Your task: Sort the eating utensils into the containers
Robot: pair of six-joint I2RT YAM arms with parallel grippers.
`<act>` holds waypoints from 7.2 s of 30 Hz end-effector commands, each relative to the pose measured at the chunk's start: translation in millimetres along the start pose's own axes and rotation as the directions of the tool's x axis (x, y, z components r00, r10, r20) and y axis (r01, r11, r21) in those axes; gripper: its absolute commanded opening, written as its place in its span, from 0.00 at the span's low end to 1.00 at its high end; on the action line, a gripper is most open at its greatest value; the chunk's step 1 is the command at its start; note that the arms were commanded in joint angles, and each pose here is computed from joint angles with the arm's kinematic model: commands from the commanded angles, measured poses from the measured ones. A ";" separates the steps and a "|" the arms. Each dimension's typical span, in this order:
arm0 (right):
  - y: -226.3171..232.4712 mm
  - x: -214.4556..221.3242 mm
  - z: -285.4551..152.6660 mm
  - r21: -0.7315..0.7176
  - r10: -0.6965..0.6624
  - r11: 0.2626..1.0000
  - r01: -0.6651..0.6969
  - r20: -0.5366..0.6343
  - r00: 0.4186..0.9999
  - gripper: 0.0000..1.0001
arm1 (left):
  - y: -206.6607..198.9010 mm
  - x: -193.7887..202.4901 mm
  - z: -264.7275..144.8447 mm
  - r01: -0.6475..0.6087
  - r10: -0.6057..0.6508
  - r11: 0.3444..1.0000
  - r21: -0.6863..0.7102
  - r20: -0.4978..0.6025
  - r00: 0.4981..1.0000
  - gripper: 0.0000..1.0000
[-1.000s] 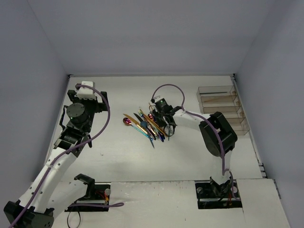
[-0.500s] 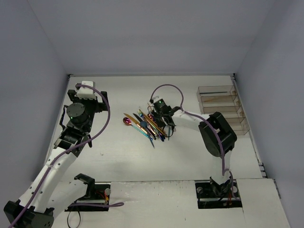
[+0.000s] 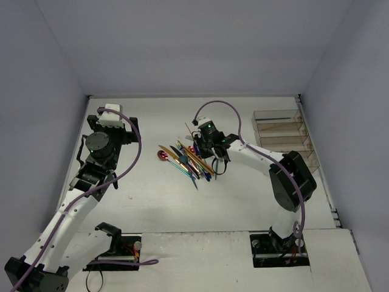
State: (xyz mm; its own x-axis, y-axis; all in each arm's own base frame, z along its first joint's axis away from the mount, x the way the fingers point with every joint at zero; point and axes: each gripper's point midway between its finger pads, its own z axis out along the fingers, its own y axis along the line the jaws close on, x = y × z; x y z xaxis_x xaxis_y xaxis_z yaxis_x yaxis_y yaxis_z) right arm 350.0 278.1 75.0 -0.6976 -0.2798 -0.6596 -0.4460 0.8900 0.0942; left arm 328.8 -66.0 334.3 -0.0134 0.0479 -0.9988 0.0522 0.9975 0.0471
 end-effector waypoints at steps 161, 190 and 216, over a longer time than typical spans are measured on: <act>27.1 -9.3 15.3 0.145 -0.353 0.927 0.346 0.019 0.936 0.17 | -6.8 -14.2 6.3 0.026 -0.026 1.000 0.009 0.056 0.998 0.90; 10.6 16.0 47.3 0.221 -0.356 0.905 0.363 -0.072 0.932 0.14 | -9.4 -14.8 5.7 0.023 -0.024 1.000 0.016 0.058 0.998 0.90; -1.6 -4.5 29.6 0.141 -0.346 0.928 0.346 -0.025 0.938 0.15 | -10.5 -14.0 5.9 0.020 -0.022 1.000 0.021 0.055 0.998 0.90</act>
State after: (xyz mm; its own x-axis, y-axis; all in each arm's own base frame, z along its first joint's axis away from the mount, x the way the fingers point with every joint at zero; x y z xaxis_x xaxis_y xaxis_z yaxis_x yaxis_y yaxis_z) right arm 369.1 281.7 38.9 -0.5403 -0.5933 -0.5967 -0.5581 0.7834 -0.2736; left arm 333.5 -72.4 324.8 -0.0414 0.0595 -0.9974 0.0571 0.9967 0.0571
